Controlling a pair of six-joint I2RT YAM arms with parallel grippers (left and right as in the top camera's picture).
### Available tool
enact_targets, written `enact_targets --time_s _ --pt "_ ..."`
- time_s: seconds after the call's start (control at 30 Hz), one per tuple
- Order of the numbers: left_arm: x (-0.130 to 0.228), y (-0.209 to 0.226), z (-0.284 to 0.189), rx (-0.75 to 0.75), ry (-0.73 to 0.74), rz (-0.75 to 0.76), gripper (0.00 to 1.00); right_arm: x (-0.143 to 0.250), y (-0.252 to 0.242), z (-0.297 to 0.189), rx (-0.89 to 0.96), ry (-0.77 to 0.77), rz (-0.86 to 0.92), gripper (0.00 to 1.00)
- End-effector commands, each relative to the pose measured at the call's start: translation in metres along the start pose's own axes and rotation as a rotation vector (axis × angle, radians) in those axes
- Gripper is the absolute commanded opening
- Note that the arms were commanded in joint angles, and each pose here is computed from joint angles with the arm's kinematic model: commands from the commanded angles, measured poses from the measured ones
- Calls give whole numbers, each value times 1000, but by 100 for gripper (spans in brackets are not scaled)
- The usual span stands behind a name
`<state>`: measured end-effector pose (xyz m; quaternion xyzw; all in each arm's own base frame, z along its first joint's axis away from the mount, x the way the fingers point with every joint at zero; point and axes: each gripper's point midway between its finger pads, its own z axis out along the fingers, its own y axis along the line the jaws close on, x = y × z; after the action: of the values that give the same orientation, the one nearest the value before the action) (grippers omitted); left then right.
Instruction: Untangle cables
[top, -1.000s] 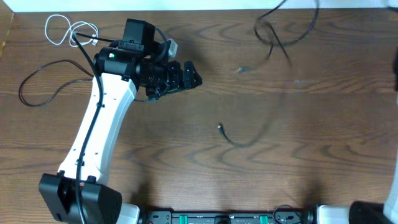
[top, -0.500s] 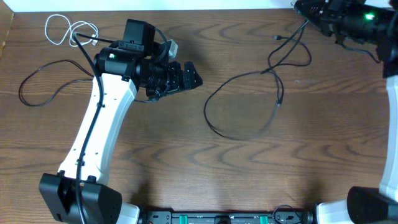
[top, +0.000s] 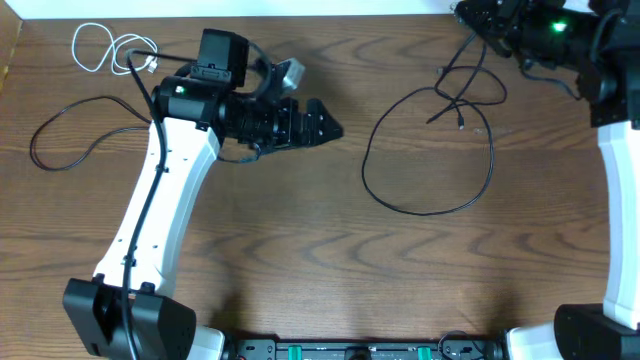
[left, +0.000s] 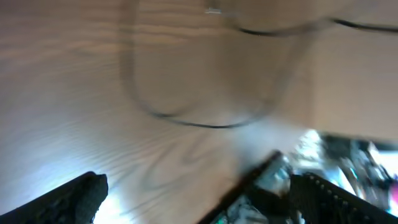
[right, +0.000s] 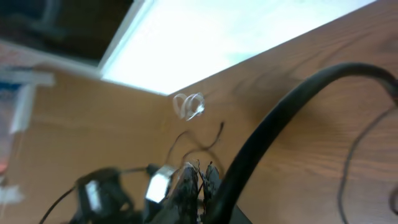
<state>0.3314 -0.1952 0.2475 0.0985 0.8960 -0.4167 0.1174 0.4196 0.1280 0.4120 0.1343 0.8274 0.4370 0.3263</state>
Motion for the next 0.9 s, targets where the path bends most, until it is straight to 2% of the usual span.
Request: enact_targets --time_s 0.0,0.23,0.3,0.33,0.53,0.87 --pt "1 -36 -1 222 12 148 99 -17 -18 -6 166 -150 36 1" --pt "-25 -56 2 249 -96 340 100 -3 -37 20 227 -88 128 1" --pt "-37 -69 0 263 -153 437 100 5 -36 31 198 -30 141 1" --pt "-42 -75 0 272 -181 483 91 9 -34 36 176 3 155 1" --pt "-58 -119 8 324 -286 708 91 31 -15 52 30 175 232 1" --pt "-54 -144 44 209 -323 778 90 45 19 54 -101 261 264 1"
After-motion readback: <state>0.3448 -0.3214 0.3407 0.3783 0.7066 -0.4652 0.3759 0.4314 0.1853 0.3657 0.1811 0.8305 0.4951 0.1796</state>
